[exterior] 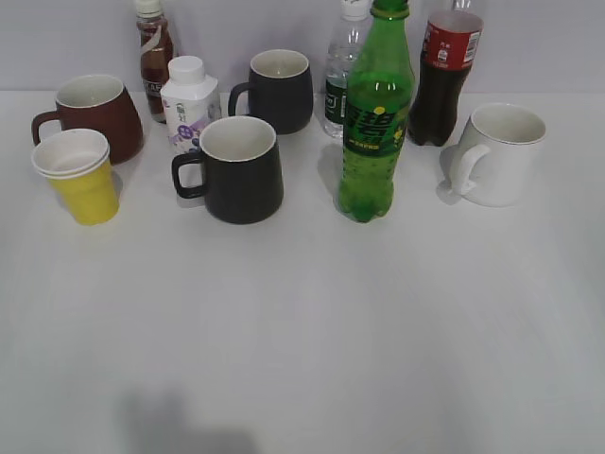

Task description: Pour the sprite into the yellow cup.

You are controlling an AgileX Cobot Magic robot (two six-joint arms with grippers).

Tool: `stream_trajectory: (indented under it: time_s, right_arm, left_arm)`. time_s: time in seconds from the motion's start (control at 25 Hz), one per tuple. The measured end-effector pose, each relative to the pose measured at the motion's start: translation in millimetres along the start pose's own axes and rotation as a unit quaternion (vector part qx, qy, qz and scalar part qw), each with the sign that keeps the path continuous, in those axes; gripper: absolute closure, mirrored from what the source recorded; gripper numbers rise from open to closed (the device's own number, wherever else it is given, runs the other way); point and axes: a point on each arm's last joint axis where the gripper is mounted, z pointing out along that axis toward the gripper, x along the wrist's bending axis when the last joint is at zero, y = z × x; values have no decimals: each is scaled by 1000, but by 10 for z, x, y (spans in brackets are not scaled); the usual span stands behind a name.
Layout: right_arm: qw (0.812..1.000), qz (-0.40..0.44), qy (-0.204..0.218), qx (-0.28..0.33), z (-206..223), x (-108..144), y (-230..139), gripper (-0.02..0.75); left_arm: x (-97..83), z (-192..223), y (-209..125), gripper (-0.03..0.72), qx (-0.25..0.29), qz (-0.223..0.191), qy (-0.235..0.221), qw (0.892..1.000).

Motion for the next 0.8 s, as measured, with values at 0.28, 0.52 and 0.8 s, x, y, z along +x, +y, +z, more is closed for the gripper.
stream_trajectory:
  time_s: [0.28,0.52,0.8]
  right_arm:
    - [1000,0,0,0,0,0,0,219]
    - [1000,0,0,0,0,0,0,219]
    - [1000,0,0,0,0,0,0,219]
  left_arm:
    - [0,0,0,449,0,0,0,1000]
    - [0,0,0,449,0,0,0,1000]
    - [0,0,0,449,0,0,0,1000]
